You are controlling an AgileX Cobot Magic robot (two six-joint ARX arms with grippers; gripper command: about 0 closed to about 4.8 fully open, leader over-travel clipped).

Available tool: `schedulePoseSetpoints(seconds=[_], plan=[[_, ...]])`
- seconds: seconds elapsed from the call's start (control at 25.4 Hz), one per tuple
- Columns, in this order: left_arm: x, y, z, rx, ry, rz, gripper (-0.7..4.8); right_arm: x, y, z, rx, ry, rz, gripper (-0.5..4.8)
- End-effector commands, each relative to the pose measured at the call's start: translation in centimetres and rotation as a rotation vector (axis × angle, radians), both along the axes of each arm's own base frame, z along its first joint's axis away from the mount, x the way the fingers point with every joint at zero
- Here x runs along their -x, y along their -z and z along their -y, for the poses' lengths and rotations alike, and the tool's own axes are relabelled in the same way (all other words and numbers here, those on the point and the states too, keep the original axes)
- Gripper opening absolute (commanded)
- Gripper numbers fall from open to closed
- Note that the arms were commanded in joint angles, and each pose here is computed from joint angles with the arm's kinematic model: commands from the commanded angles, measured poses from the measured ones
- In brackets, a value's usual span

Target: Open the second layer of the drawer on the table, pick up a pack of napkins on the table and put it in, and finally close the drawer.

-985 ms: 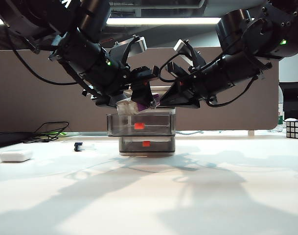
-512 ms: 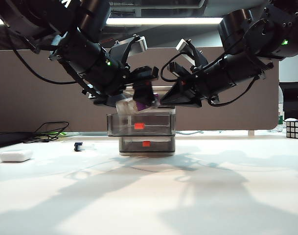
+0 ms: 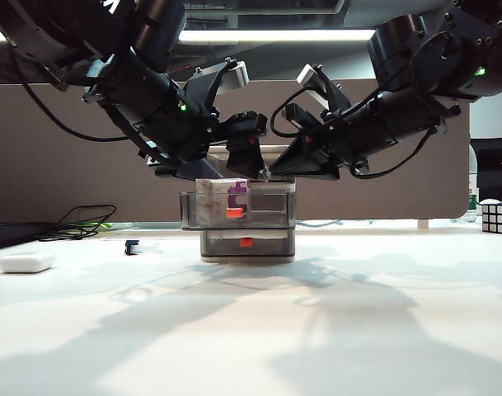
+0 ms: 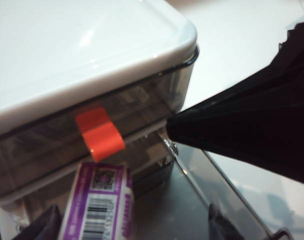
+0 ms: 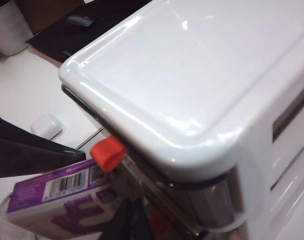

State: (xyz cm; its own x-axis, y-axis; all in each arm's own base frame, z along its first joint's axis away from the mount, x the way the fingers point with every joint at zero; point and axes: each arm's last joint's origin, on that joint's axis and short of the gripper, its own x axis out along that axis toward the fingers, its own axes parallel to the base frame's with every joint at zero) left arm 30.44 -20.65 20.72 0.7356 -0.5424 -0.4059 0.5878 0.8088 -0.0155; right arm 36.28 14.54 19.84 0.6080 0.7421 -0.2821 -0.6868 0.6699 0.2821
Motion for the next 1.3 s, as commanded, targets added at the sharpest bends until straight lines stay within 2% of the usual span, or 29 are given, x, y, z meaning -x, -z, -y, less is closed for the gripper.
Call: schedulePoseSetpoints(seconds=[0.04,0.32,0.63,0.79,1.02,1.14,1.3], plan=[[0.1,-0.2,0.2,0.039,0.047,-0.007,3.72,0.0,-0.5,0.0,-0.009,-0.003,0.023,-0.05],[0.2,-0.3,0.4,0.103,0.072,-0.059,3.72,0.0,-0.4,0.0,-0.009,-0.002,0.022,-0.05],[0.3,-0.4,0.5,0.101,0.101,-0.054,3.73,0.0,-0.4,0.0,-0.009,-0.003,0.022,-0.05],[0.8,-0.8,0.7,0.174,0.170,-0.118,3.73,0.0,-0.4,0.0,-0.009,-0.003,0.022,-0.05],[1.6,-2.3,0.8,0.189,0.183,-0.086,3.72,0.0,-0.4,0.0,-0.009,-0.003,0.022,-0.05],[1.6,-2.8,0.7,0.171,0.170,-0.104,3.73,0.0,-0.4,0.0,-0.009,-0.003,0.022,-0.05],[1.5,-3.2,0.8,0.106,0.171,-0.160,3.73,0.0,-0.4,0.0,-0.009,-0.003,0.021,-0.05]])
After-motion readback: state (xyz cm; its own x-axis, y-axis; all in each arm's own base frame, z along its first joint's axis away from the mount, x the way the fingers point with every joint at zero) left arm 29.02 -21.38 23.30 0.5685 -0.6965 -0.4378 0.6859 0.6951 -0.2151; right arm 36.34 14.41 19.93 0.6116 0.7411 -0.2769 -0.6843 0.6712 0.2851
